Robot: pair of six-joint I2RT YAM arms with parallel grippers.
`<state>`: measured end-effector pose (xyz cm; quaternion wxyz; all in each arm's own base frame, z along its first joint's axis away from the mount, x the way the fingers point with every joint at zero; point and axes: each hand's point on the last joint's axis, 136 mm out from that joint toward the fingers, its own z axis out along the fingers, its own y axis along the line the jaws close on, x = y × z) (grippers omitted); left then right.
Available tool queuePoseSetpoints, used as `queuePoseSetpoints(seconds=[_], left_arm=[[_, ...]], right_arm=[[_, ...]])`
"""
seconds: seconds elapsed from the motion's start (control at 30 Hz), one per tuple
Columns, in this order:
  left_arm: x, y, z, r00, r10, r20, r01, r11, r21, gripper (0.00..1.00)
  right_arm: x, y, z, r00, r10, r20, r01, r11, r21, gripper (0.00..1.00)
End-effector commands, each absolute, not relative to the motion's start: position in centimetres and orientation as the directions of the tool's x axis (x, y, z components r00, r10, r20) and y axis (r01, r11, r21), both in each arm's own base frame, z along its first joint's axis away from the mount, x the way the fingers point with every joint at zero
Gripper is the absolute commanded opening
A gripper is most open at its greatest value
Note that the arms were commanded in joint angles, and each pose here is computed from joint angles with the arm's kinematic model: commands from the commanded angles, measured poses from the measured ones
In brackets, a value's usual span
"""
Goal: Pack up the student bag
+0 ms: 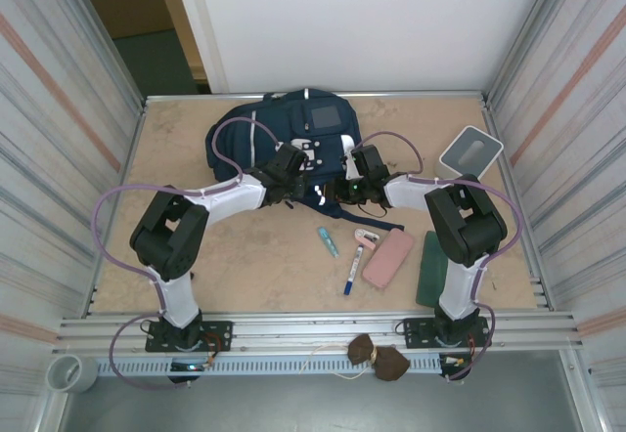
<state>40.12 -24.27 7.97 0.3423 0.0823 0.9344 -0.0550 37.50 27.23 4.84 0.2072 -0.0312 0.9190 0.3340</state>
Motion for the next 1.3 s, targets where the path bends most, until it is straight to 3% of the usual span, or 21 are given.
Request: queuePoseSetpoints(seconds=[0.0, 0.5, 0.93, 1.27], left_arm=[[39.9, -23.7, 7.5, -0.763, 0.109, -0.637, 0.168, 0.985, -0.034, 0.43], [38.7, -23.4, 6.0, -0.793, 0.079, -0.604, 0.147, 0.987, -0.065, 0.45], [38.1, -23.6, 5.6, -0.802, 0.07, -0.593, 0.156, 0.983, -0.095, 0.23], [37.7, -23.1, 6.0, -0.798, 0.071, -0.599, 0.156, 0.984, -0.09, 0.14]], right_arm=[[37.1, 26.4, 3.4, -0.926, 0.098, -0.364, -0.151, 0.789, 0.595, 0.24], [37.0, 26.2, 3.3, -0.926, 0.103, -0.362, -0.146, 0.789, 0.597, 0.25], [37.0, 26.1, 3.1, -0.927, 0.104, -0.36, -0.143, 0.79, 0.596, 0.25], [37.0, 26.1, 3.2, -0.926, 0.106, -0.361, -0.142, 0.79, 0.596, 0.25]])
